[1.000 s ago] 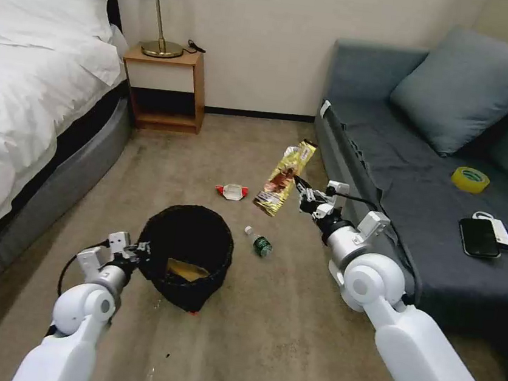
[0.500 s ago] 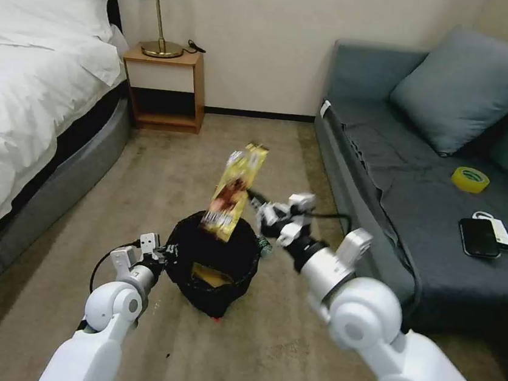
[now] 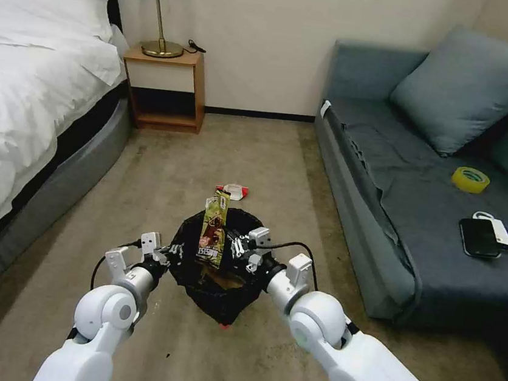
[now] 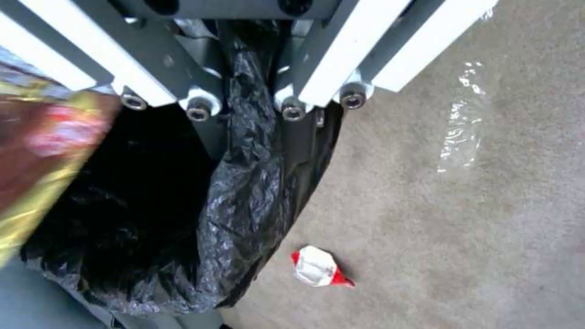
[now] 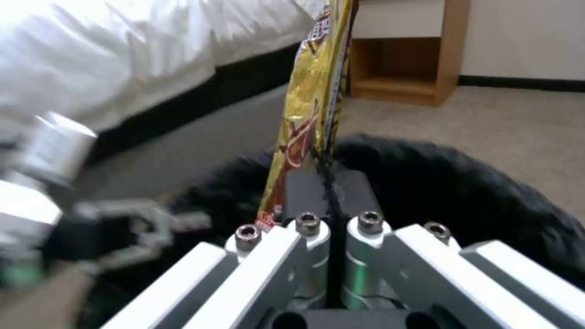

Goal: Pick up the trash bin, then pick up the garbage on the floor and place it into the trash bin.

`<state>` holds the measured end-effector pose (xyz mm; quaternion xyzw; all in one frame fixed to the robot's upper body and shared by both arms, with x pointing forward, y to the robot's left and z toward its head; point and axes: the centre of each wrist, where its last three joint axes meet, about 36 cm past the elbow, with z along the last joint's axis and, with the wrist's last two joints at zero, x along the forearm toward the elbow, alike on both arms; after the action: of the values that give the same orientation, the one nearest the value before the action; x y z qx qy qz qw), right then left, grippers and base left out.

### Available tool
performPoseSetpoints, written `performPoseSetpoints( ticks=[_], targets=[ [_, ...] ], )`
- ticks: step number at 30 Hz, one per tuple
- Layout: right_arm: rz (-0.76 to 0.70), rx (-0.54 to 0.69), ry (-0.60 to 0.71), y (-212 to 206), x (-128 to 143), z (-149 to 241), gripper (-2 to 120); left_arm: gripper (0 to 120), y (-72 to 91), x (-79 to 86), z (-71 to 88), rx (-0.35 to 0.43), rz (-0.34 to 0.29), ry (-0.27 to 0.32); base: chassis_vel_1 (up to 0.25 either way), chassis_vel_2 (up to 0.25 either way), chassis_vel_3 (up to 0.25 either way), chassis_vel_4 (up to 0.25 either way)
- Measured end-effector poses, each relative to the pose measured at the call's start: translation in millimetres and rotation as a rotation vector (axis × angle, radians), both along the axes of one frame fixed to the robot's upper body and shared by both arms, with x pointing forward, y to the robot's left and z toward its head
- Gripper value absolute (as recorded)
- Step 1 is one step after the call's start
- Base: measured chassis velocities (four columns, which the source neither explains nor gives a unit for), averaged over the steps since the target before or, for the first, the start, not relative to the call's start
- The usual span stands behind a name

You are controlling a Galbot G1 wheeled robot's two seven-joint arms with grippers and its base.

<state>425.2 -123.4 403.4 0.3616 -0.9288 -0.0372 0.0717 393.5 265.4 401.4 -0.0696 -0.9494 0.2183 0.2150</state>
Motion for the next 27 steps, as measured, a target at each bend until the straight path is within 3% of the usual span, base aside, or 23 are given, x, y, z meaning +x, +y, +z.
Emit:
performPoseSetpoints(
  ticks=[6,13,17,18,22,25,27],
  targets=[
    [0.007,-0.039,-0.01,-6,5,-12,2,4,8.4,-1.6,4.7,-0.017,0.022,-0.006,0.0,0.0,0.0,0.0],
    [0.001,-0.052,-0.01,-9,4,-16,22,4,13.3,-1.1,9.7,-0.022,0.042,-0.014,0.0,0.0,0.0,0.0],
    [-0.016,-0.037,-0.015,-6,1,-13,43,4,14.2,-4.4,10.7,-0.024,0.058,-0.02,0.0,0.0,0.0,0.0],
    [-0.016,-0.037,-0.015,-6,1,-13,43,4,14.2,-4.4,10.7,-0.024,0.058,-0.02,0.0,0.0,0.0,0.0],
    [-0.069,0.024,-0.059,-7,7,8,57,4,25.6,-3.0,13.2,-0.008,0.121,-0.057,0.0,0.0,0.0,0.0],
    [-0.117,0.056,-0.117,-21,12,28,71,4,39.4,-1.1,12.7,0.029,0.203,-0.125,0.0,0.0,0.0,0.0],
    [-0.135,0.054,-0.142,-30,12,32,78,4,41.8,-1.3,13.2,0.039,0.222,-0.147,0.0,0.0,0.0,0.0]
  ],
)
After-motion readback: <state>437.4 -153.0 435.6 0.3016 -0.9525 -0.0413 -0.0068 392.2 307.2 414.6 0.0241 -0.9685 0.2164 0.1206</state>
